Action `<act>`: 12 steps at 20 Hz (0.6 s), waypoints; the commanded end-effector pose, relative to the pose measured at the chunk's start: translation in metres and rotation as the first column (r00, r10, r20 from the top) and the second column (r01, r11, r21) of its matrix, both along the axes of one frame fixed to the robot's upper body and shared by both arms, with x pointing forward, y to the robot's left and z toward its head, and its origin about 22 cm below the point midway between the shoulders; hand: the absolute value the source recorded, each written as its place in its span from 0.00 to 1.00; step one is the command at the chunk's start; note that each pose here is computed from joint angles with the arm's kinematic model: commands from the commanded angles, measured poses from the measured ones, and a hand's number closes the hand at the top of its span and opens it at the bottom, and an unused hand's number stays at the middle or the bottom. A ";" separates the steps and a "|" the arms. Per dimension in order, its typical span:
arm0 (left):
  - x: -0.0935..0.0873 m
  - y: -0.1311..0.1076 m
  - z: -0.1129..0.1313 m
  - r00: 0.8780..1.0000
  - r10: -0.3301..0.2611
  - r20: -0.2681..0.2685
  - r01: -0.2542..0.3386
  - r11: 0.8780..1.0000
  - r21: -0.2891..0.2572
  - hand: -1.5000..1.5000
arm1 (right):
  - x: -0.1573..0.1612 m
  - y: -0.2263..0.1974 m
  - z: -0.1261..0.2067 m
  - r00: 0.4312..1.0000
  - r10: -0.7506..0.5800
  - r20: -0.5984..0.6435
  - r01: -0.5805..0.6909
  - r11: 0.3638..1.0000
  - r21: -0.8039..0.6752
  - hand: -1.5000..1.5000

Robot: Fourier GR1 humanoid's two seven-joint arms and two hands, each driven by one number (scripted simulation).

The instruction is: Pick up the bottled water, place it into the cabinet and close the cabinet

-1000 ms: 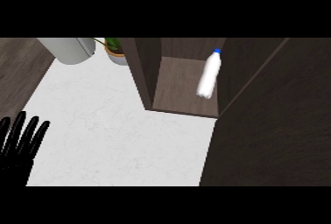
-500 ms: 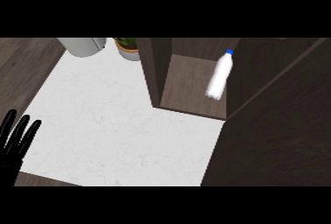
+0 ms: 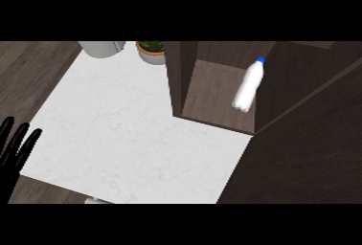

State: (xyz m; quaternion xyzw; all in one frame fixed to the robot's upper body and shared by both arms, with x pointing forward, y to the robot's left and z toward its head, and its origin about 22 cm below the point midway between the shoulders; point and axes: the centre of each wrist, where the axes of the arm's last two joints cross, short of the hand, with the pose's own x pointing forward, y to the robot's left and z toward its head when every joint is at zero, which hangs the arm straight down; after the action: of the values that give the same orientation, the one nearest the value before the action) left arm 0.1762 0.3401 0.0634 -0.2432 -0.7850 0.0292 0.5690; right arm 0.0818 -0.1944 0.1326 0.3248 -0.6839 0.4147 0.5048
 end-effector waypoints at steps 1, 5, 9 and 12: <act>-0.001 0.006 -0.002 1.000 0.002 -0.013 -0.002 1.000 0.004 0.00 | -0.002 0.018 0.010 0.993 0.108 0.036 -0.107 0.994 -0.032 1.00; 0.003 0.010 0.003 1.000 0.010 0.007 -0.011 1.000 0.015 0.00 | 0.003 0.016 0.013 0.993 0.108 0.057 -0.104 0.992 -0.075 1.00; 0.002 0.011 0.004 1.000 -0.015 -0.007 0.015 1.000 0.013 0.00 | 0.007 0.017 0.013 0.991 0.115 0.071 -0.109 0.991 -0.078 1.00; 0.005 0.011 0.004 1.000 -0.002 0.002 0.002 1.000 0.010 0.00 | 0.011 0.017 0.014 0.991 0.102 0.085 -0.097 0.993 -0.066 1.00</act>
State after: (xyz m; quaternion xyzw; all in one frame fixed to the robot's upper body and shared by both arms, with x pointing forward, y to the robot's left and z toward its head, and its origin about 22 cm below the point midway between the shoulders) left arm 0.1792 0.3505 0.0670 -0.2412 -0.7848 0.0234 0.5703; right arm 0.0939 -0.1930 0.1410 0.3141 -0.6746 0.4701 0.4747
